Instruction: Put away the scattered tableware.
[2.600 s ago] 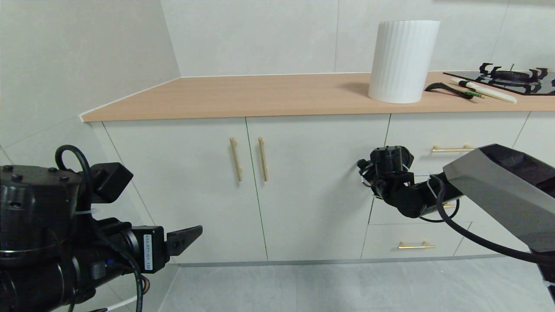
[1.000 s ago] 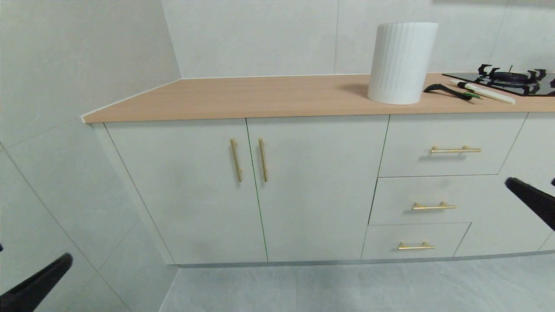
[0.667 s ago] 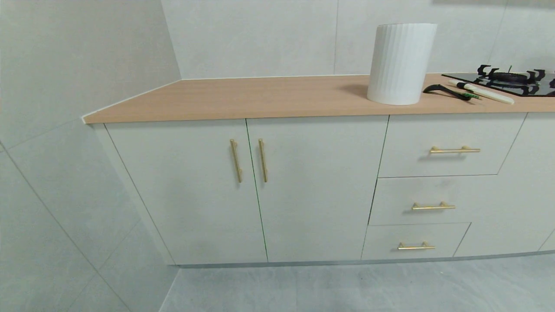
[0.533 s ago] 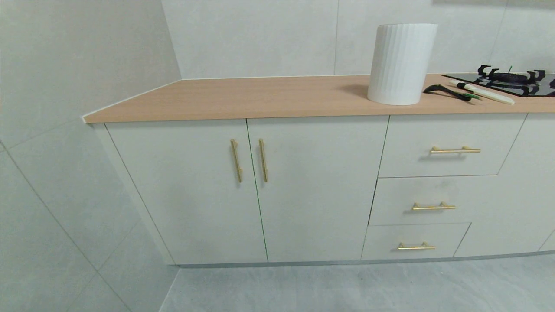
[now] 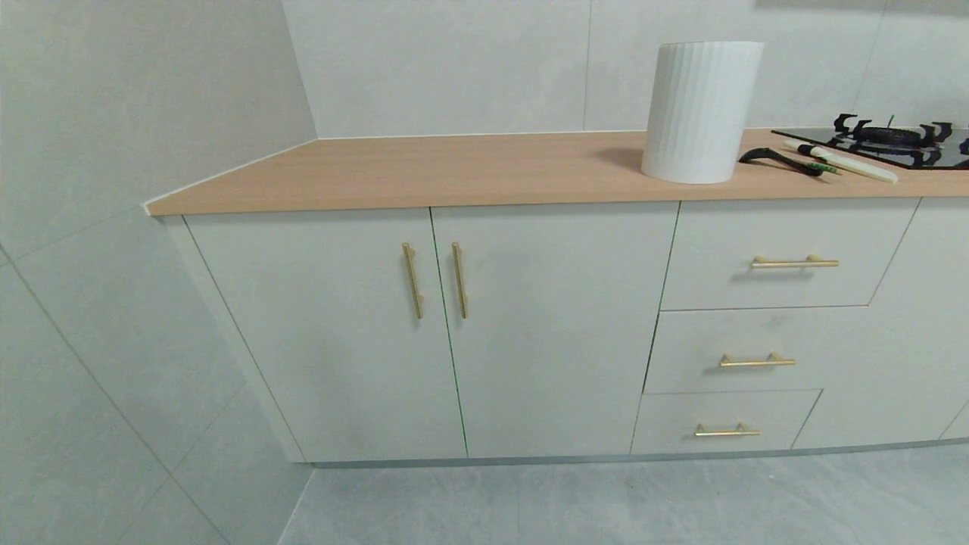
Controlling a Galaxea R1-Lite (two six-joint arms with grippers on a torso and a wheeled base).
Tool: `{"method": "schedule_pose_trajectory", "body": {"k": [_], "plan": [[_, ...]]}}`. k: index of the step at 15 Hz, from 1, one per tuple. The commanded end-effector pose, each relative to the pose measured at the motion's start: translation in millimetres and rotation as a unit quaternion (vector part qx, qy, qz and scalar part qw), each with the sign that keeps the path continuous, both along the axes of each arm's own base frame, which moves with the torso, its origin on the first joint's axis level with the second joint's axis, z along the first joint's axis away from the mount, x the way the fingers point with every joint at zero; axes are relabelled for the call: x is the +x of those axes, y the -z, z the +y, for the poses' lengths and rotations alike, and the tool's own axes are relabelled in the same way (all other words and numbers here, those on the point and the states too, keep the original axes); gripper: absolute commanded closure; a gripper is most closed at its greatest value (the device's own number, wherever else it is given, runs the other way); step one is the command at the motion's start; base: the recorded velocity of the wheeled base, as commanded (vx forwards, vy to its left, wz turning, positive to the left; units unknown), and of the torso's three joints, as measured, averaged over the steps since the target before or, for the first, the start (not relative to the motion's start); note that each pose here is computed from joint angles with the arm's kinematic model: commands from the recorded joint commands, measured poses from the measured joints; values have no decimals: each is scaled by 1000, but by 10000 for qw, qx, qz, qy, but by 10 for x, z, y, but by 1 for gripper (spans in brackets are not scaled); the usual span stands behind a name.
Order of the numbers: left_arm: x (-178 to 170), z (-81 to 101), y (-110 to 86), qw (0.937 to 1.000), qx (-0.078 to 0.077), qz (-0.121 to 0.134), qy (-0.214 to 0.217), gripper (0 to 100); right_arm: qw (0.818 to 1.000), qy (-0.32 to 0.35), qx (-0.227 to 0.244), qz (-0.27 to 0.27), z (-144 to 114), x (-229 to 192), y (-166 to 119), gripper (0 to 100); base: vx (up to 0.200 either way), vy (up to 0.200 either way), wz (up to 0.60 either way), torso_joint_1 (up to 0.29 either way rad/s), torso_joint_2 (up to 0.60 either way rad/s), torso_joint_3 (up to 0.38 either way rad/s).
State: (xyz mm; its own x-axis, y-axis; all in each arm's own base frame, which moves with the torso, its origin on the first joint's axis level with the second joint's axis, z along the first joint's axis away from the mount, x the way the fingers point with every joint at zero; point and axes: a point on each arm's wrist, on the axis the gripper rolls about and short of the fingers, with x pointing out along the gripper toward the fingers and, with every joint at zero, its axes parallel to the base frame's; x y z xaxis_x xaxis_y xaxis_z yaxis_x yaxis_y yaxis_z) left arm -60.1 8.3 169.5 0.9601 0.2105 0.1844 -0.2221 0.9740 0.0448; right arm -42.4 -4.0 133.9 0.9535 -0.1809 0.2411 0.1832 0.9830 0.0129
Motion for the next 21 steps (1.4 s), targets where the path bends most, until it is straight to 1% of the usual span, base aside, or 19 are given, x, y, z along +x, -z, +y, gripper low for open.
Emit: {"method": "schedule_pose_trajectory", "body": {"k": [1,2,3,4,5,6,7,8,9,10,12,13,14,15,17,18,19,21], "plan": [[43,-34,297,9997,28,236,-65,0,9986,-2,-16,527,1,137,344,0,0,0,0,0,0,0],[95,-35,391,9991,18,424,-32,0,9980,-22,11,629,1,184,461,0,0,0,0,0,0,0],[119,-36,437,9987,28,518,-17,0,9978,-45,7,667,2,186,469,0,0,0,0,0,0,0],[162,-40,525,9976,39,686,74,0,9962,-115,13,864,5,190,509,0,0,0,0,0,0,0],[235,-45,692,9949,33,988,199,0,9946,-208,16,1014,9,192,540,0,0,0,0,0,0,0],[284,-46,789,9942,25,1055,208,0,9942,-327,84,1017,14,193,543,0,0,0,0,0,0,0],[343,-46,883,9952,28,956,215,0,9919,-466,103,1181,20,195,578,0,0,0,0,0,0,0],[368,-51,880,9973,50,658,336,0,9894,-608,85,1313,27,193,599,0,0,0,0,0,0,0],[369,-54,882,9970,41,663,391,0,9897,-623,74,1284,27,193,593,0,0,0,0,0,0,0],[370,-56,893,9965,-15,706,451,0,9900,-637,62,1254,28,194,589,0,0,0,0,0,0,0],[371,-74,897,9937,-39,721,855,0,9895,-703,32,1265,31,195,594,0,0,0,0,0,0,0],[372,-79,901,9927,-52,734,956,0,9896,-700,70,1253,31,195,592,0,0,0,0,0,0,0],[374,-80,944,9905,-93,952,987,0,9896,-708,69,1253,31,195,592,0,0,0,0,0,0,0],[374,-80,946,9903,-185,949,995,0,9896,-708,77,1252,31,195,592,0,0,0,0,0,0,0],[374,-81,941,9900,-279,915,1035,0,9896,-708,77,1252,31,195,592,0,0,0,0,0,0,0],[372,-81,941,9902,-278,908,1027,0,9896,-708,77,1252,31,195,592,0,0,0,0,0,0,0],[374,-81,941,9900,-325,910,1031,0,9896,-708,77,1252,31,195,592,0,0,0,0,0,0,0],[374,-81,941,9899,-340,908,1033,0,9896,-708,77,1252,31,195,592,0,0,0,0,0,0,0]]}}
